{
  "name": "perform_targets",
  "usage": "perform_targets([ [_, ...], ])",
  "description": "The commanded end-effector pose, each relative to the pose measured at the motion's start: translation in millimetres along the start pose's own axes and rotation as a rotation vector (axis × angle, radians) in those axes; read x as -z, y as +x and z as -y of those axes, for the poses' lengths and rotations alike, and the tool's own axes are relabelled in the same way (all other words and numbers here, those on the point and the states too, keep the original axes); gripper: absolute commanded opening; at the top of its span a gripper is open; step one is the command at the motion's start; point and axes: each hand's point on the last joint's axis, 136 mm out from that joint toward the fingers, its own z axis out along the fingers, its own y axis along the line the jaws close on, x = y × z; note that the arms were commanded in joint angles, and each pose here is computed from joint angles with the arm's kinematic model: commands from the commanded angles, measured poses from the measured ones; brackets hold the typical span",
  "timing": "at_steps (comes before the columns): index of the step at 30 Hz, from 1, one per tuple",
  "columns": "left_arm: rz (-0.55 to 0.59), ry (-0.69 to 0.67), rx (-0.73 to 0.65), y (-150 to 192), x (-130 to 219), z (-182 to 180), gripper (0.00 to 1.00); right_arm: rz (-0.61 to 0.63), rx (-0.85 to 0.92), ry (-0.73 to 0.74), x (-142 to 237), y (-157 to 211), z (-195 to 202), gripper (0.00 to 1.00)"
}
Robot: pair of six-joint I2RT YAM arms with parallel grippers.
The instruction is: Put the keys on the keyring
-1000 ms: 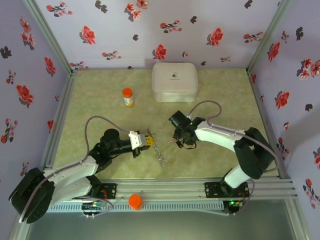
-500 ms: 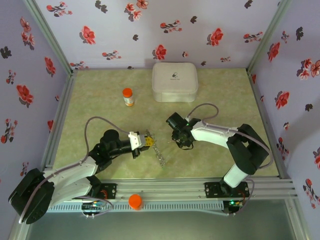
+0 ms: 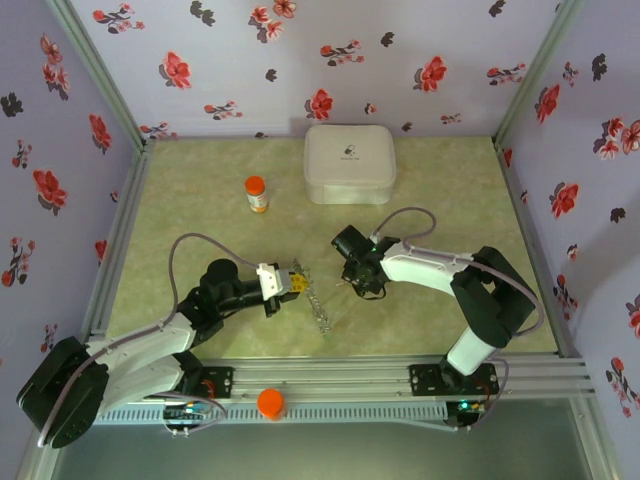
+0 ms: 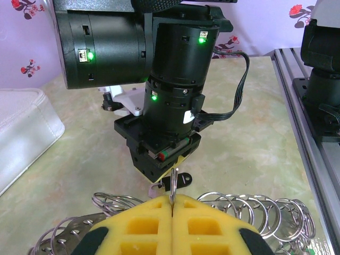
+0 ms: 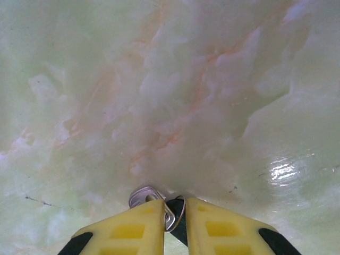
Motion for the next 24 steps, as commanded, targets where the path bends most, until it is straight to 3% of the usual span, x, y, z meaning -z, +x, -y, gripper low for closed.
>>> perform_targets([
  [1,0.048,-0.014,-0.056,-14.8,1.6,-2.0,0.00,0.003,-0.008,0.000,-1.3,0.3,-6.2,0.16],
  [6,0.044,-0.012,-0.055,-13.8,2.0,-1.4,0.00,0.004,-0.008,0.002,-0.8,0.1,-5.5,0.13],
  [12,0.040,-0.012,-0.057,-13.6,3.0,-1.0,0.00,0.000,0.025,-0.031,3.8,0.1,-13.6,0.00],
  [24,0.026,-0.041,-0.042,-9.1,11.5,-0.2,0.00,-0.055,0.145,-0.089,1.4,17.9,-47.2,0.00],
])
